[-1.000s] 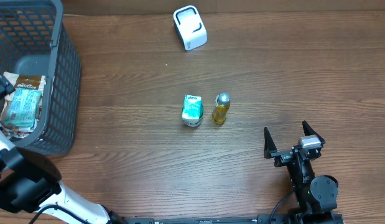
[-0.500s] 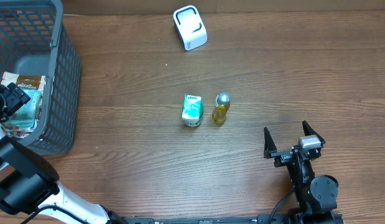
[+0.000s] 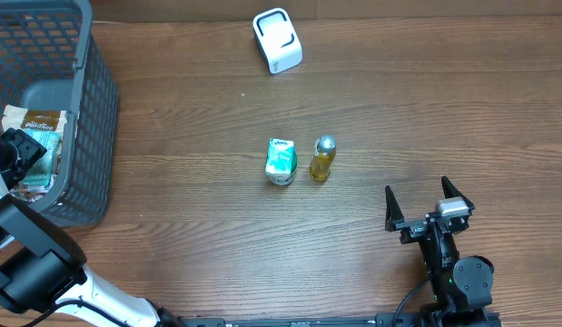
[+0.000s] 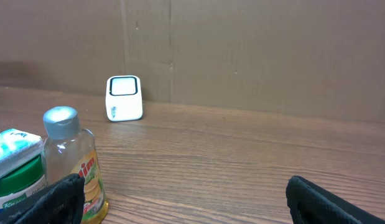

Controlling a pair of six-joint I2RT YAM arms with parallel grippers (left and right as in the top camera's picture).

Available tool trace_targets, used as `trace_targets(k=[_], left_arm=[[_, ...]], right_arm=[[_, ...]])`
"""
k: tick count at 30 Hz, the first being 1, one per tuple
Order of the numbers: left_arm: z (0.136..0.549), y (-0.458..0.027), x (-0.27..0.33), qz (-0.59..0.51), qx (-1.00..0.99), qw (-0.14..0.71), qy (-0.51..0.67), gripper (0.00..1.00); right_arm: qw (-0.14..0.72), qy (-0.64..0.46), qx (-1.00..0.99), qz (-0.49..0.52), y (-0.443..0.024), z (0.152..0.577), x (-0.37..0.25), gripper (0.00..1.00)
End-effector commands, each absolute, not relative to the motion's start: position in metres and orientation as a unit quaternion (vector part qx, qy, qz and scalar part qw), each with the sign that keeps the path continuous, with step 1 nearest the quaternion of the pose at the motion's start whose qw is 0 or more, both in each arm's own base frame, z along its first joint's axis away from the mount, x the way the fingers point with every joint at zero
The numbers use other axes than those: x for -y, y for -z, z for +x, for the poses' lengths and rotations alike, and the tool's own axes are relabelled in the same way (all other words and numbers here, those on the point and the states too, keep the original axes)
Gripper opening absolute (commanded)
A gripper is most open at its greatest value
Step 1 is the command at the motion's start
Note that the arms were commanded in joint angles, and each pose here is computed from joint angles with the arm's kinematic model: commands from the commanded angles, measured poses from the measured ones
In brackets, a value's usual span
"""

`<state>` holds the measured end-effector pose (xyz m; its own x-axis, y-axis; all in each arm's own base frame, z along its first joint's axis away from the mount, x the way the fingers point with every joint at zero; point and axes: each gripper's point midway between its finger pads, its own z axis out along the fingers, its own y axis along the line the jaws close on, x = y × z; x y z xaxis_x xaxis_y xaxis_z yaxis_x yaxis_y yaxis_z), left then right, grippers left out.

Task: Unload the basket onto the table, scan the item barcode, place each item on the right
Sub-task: 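Reach into the basket and grasp the green wipes packet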

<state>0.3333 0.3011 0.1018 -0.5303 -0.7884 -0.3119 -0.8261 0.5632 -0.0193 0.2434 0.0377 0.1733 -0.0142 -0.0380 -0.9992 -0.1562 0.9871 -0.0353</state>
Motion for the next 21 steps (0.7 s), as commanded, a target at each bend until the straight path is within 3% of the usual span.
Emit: trace_targets(k=[1,21], left_arm=[[0.333,-0.101,-0.302,-0.471,-0.868,0.147,-0.061,0.68],[0.332,-0.074,-0.307,-0.472,-0.864,0.158,-0.077,0.66]], right_arm=[[0.698,-0.037,-0.712,-0.065,-0.170,0.244,-0.035,1.00],[0.698,-0.037,-0.712,-0.065,-0.170,0.244,-0.035,1.00]])
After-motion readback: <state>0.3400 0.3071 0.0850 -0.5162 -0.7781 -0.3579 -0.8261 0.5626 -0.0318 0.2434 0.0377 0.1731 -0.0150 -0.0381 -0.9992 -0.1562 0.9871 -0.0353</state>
